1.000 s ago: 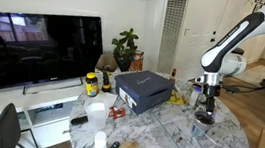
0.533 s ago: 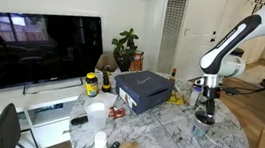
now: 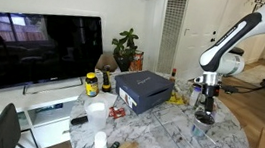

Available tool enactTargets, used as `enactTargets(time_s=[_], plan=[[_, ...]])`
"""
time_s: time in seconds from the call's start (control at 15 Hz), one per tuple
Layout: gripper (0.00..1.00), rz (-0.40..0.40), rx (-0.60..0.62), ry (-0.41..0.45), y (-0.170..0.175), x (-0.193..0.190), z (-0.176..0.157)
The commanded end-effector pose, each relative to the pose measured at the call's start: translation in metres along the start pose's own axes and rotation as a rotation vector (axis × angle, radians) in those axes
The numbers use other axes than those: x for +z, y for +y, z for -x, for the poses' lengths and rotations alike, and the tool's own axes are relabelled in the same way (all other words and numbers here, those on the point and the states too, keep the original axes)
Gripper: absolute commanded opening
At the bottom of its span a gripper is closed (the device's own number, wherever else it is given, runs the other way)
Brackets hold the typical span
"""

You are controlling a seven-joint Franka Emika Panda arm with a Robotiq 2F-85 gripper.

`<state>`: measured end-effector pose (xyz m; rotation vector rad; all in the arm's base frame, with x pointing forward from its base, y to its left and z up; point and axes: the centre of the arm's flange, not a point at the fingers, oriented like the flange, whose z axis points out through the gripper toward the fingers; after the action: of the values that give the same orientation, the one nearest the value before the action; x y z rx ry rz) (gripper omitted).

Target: Put the transparent cup with its content in the silver cup and then put them in the transparent storage box

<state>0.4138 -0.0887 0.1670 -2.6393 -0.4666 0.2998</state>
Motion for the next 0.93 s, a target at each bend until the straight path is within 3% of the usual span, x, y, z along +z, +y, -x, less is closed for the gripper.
enactTargets(time_s=[0.0,0.07,0.2,0.8,0.87], plan=[[1.00,-0.014,0.002,0.049,0.002,-0.005,-0.001],[1.00,-0.008,0.007,0.055,0.003,-0.005,-0.002],[0.74,-0.006,0.009,0.064,0.004,-0.007,-0.005],[0.04,-0.003,-0.004,0.093,0.003,-0.016,-0.007],[0.01,-0.002,-0.006,0.095,0.002,-0.017,-0.006]])
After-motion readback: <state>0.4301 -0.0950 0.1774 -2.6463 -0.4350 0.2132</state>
